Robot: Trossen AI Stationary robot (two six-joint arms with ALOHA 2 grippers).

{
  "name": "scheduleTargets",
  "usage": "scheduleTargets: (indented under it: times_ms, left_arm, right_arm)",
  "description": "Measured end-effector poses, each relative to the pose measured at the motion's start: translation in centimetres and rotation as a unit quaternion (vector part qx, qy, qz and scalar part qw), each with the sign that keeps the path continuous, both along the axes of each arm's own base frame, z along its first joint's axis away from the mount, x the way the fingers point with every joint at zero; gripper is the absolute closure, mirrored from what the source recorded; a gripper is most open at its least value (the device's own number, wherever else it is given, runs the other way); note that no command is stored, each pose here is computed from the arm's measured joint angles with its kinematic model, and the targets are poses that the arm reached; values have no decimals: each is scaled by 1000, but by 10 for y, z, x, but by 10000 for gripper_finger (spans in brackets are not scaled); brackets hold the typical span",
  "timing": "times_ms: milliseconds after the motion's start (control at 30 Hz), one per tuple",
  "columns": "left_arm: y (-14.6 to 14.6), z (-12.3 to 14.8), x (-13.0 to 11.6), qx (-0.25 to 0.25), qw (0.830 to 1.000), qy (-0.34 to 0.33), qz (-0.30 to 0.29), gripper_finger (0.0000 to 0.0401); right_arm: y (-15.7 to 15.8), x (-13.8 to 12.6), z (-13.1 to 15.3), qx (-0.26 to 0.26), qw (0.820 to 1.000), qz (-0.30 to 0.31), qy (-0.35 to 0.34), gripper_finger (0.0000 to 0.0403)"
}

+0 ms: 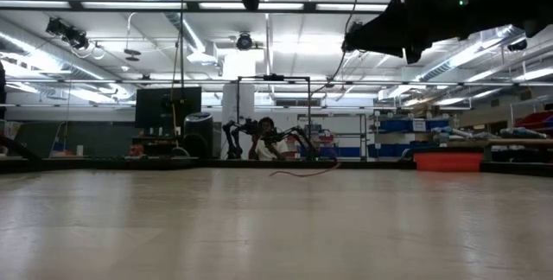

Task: Coil cords
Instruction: Coil the red wire on the black spool

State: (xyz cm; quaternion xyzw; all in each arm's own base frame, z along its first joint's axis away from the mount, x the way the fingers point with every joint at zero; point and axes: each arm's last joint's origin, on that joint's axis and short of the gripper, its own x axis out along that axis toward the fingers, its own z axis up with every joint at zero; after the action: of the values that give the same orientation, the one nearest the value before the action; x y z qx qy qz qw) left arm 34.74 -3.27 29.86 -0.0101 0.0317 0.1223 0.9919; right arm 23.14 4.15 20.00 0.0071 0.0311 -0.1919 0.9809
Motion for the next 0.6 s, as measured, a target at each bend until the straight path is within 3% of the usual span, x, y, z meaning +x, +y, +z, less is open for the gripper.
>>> scheduleTargets:
  times_ms: [233,433,600]
  left_arm:
    - [-1,4,0,-3,1000,-20,-1,401]
    - [-1,4,0,-3,1000,-19,-2,401]
    - [1,3,-1,1,999,-16,47,401]
  right_arm:
    - [1,13,0,-24,1000,-5,13,331]
    - [0,18,1,-48,999,-8,21,394]
    - [-2,18,3,-46,999,-15,15,399]
